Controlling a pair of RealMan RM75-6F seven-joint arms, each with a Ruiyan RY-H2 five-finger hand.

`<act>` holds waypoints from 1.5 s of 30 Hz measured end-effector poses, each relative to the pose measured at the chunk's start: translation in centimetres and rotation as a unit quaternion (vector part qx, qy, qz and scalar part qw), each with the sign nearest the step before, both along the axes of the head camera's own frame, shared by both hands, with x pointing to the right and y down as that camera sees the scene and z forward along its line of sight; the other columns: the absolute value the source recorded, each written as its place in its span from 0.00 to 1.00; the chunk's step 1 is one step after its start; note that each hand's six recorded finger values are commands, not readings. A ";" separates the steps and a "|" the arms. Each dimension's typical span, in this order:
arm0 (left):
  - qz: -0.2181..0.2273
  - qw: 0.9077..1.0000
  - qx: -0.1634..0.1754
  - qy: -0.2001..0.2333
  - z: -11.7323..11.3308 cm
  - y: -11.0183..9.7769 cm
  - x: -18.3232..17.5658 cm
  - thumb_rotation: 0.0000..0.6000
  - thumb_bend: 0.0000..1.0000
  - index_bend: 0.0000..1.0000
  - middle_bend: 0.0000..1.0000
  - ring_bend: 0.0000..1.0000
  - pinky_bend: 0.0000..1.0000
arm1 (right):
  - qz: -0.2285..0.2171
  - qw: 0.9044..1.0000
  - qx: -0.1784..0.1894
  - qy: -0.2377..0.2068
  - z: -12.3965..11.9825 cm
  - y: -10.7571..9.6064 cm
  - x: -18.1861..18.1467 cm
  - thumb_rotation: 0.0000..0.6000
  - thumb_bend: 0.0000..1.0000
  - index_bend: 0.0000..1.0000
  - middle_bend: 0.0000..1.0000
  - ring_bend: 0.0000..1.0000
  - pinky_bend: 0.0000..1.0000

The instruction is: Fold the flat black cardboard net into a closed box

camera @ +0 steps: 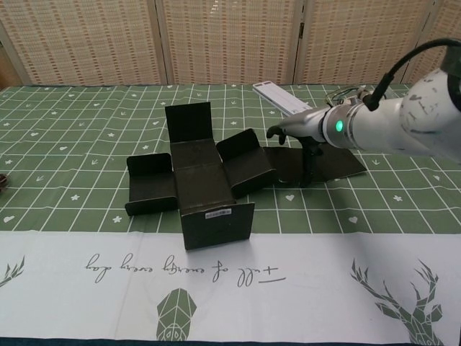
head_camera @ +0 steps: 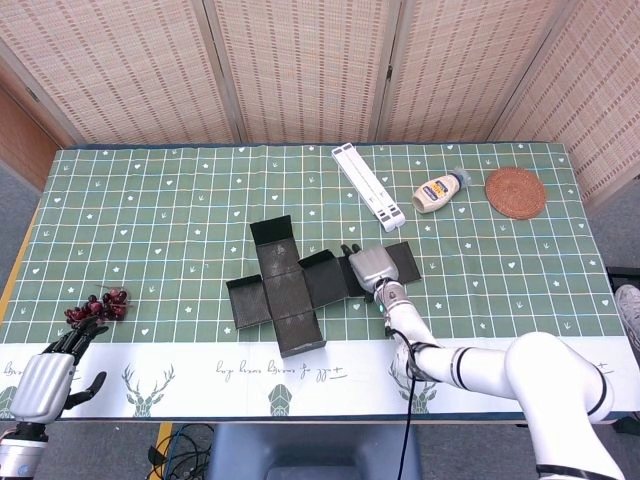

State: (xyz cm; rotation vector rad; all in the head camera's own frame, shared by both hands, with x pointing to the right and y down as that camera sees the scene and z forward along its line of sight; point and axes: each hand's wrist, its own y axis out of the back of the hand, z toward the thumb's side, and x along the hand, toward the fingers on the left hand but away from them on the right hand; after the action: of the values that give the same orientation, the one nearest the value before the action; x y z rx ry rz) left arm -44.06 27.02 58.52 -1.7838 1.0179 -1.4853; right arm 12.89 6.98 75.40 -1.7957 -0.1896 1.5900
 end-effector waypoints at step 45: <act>-0.005 1.000 0.000 0.001 0.2 0.2 -0.4 1.00 0.31 0.20 0.14 0.22 0.36 | -0.032 0.999 0.014 0.037 1.1 0.3 -0.8 1.00 0.17 0.17 0.21 0.78 1.00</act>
State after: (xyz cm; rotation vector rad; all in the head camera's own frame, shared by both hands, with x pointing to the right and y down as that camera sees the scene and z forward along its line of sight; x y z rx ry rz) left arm -44.47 27.18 58.74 -1.7824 1.0284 -1.4906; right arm 12.07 7.26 76.48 -1.7026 -0.1176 1.5965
